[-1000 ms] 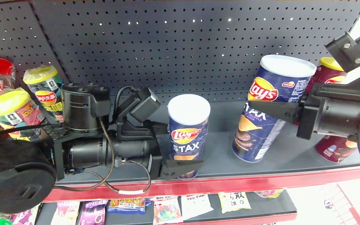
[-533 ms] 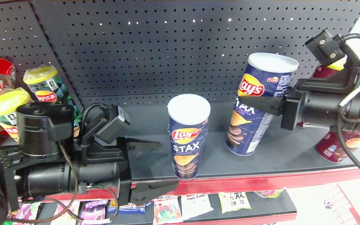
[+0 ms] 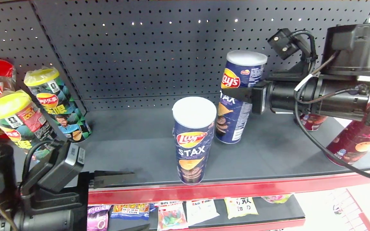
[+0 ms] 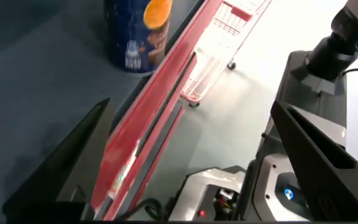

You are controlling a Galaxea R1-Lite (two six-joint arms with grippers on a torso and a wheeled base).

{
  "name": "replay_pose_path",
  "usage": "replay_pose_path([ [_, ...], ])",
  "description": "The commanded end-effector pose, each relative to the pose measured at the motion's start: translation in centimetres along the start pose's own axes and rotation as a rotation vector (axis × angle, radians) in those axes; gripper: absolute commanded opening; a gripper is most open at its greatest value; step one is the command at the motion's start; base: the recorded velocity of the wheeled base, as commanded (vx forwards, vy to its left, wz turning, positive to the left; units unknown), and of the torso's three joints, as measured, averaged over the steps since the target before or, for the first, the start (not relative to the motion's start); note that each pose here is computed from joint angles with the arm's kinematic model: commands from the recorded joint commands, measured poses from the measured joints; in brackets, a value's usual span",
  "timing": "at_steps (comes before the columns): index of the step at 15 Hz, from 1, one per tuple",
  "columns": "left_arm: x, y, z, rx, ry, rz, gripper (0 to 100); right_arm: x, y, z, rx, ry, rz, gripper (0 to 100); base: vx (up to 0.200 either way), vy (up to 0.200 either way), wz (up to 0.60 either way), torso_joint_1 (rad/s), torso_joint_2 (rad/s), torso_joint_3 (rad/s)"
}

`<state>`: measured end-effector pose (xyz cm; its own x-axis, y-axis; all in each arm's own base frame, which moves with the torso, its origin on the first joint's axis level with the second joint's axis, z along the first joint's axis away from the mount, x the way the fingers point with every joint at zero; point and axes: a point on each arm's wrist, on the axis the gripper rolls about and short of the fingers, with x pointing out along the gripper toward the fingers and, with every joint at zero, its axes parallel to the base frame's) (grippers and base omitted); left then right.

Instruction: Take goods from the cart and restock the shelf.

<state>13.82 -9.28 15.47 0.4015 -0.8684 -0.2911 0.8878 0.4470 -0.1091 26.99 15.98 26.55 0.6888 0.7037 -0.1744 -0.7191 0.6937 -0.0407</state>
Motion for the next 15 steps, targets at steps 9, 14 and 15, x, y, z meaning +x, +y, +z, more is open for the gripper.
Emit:
replay_pose_path([
  [9, -4.2, -1.7, -2.9, -0.061, -0.044, 0.11, 100, 6.2, -1.4, -0.8, 0.005, 0.02, 0.034, 0, 0.0, 0.0, 0.0, 0.0, 0.0, 0.0],
  [14, -4.4, -1.4, -2.8, -0.086, -0.053, 0.144, 100, 7.6, -1.8, -0.9, 0.003, 0.012, 0.035, 0, 0.0, 0.0, 0.0, 0.0, 0.0, 0.0],
  [15, -4.4, -1.4, -2.8, -0.086, -0.053, 0.144, 100, 7.8, -1.8, -0.9, 0.003, 0.012, 0.035, 0, 0.0, 0.0, 0.0, 0.0, 0.0, 0.0],
])
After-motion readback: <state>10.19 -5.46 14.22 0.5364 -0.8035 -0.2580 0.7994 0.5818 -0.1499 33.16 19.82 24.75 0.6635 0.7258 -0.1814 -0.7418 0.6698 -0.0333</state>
